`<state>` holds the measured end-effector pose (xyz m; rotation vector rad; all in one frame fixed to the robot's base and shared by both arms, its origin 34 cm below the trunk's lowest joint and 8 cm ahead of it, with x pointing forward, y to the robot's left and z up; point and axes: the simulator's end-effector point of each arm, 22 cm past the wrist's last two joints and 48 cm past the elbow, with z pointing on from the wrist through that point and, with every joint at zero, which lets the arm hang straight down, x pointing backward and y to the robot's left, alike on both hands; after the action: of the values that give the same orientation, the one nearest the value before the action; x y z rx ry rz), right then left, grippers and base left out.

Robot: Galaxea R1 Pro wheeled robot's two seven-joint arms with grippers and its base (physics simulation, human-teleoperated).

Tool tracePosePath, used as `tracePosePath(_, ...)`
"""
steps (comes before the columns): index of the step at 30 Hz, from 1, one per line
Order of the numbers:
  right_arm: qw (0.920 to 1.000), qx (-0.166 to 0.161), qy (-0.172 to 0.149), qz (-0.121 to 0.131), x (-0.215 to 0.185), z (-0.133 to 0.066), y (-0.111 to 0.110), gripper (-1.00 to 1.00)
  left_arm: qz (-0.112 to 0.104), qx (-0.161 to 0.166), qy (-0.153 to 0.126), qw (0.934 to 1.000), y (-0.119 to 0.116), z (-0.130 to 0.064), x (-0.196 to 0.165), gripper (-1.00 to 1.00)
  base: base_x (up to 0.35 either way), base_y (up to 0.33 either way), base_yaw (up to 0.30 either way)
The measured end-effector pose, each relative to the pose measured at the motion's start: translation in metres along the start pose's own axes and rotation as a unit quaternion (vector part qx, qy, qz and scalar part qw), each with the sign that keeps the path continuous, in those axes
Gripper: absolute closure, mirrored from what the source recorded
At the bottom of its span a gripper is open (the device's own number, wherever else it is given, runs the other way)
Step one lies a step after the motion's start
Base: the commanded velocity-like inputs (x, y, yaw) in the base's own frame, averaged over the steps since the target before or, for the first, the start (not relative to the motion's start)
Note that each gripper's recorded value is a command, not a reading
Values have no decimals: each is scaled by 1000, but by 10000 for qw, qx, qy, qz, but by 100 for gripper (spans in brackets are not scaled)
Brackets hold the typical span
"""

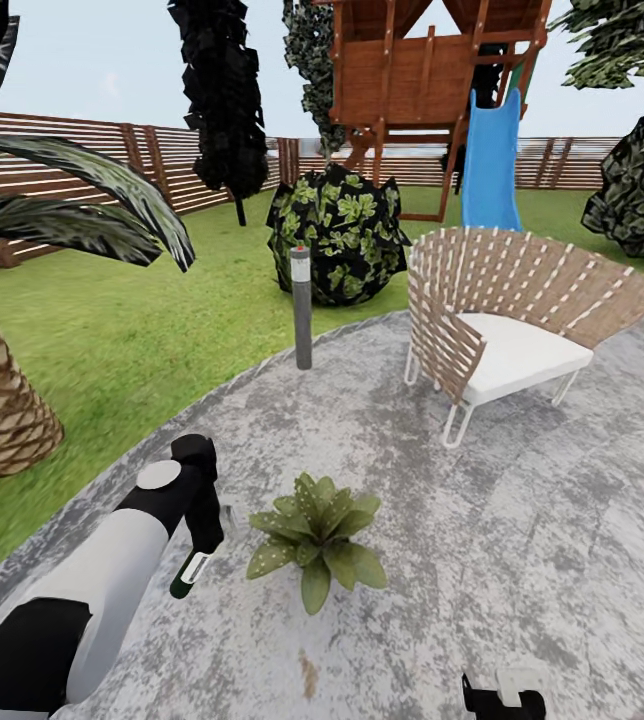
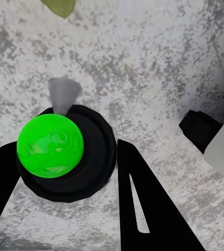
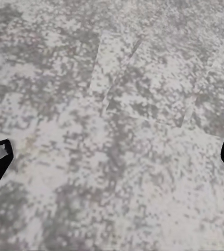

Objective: Pick up the pesticide atomizer in the garden and spray insectifuge to fully cover both potted plants in the garden.

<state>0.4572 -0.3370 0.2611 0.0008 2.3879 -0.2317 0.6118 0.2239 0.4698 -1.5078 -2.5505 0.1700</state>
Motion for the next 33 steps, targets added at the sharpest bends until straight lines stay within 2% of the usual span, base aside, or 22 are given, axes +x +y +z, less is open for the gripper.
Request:
tracePosePath(5,10000,33,-3,-28,0,0,-6,-100,8,-1,3,10000,0,0,0,100,136,-194,2)
tracePosePath(12,10000,-7,-3,-6,0,0,1,-100,13,-5,9,10000,0,0,0,100,114,-186,10)
tracePosePath(17,10000,-10,1,-8,0,0,1,-100,11,-3,9,10000,0,0,0,100,25,-266,244)
tracePosePath(23,10000,-10,5,-6,0,0,1,-100,-64,56,59,9999,1,6,10,100,-176,-230,274)
tracePosePath(27,10000,-10,6,-5,0,0,1,-100,-128,91,164,9997,-12,43,26,100,-233,-198,275)
tracePosePath(28,10000,-10,5,-5,0,0,1,-100,-197,136,119,9996,-14,48,28,100,-235,-191,275)
tracePosePath(29,10000,-11,6,-6,0,0,1,-100,-389,120,-23,9992,-14,57,31,100,-228,-167,275)
tracePosePath(30,10000,-11,5,-7,0,0,1,-100,-421,102,-36,9991,-15,63,32,100,-162,-111,275)
tracePosePath(31,10000,-11,5,-7,0,0,1,-100,-458,144,-61,9988,-25,79,35,100,-83,-57,275)
tracePosePath(33,10000,-12,4,-7,0,0,1,-100,-512,93,-198,9984,-29,91,33,100,-30,-21,275)
